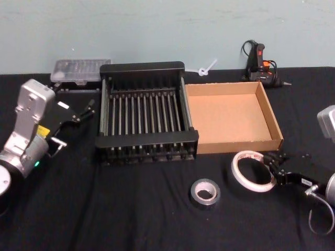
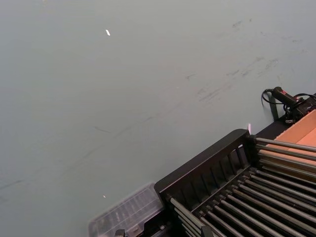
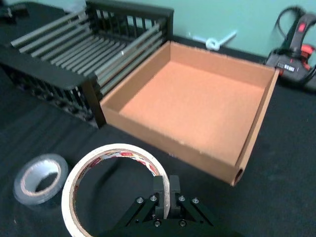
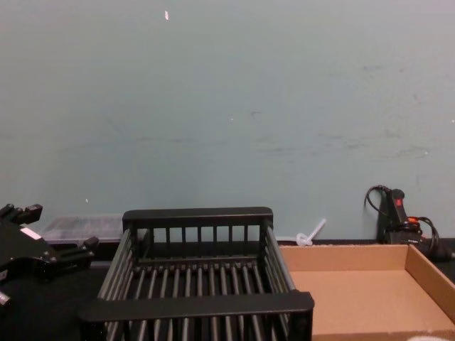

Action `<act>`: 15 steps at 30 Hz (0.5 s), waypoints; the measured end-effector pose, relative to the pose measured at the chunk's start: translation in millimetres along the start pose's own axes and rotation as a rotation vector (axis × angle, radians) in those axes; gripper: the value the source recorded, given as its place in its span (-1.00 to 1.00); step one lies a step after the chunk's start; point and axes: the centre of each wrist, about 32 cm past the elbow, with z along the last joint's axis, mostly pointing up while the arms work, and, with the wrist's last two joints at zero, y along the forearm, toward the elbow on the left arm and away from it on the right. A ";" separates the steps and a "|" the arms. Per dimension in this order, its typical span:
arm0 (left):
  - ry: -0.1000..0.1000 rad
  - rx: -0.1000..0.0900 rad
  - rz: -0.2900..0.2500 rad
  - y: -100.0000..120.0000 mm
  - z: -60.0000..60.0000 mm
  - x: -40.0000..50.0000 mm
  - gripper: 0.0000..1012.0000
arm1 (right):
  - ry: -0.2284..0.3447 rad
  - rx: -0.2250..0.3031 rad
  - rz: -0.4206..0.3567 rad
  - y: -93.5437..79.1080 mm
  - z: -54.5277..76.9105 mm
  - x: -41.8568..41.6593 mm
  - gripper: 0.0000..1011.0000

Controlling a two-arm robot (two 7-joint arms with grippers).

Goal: Pick up the white tape and place it into the black box , Pick up the silver tape and place it into the brown box.

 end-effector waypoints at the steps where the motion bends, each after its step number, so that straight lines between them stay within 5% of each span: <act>1: 0.000 0.000 0.000 0.0 0.0 0.0 0.98 | 0.000 0.007 0.000 -0.3 1.3 -0.1 -0.85; 15: 0.000 0.000 0.000 0.0 0.0 0.0 0.98 | -0.044 0.132 -0.004 16.8 33.3 1.9 -0.85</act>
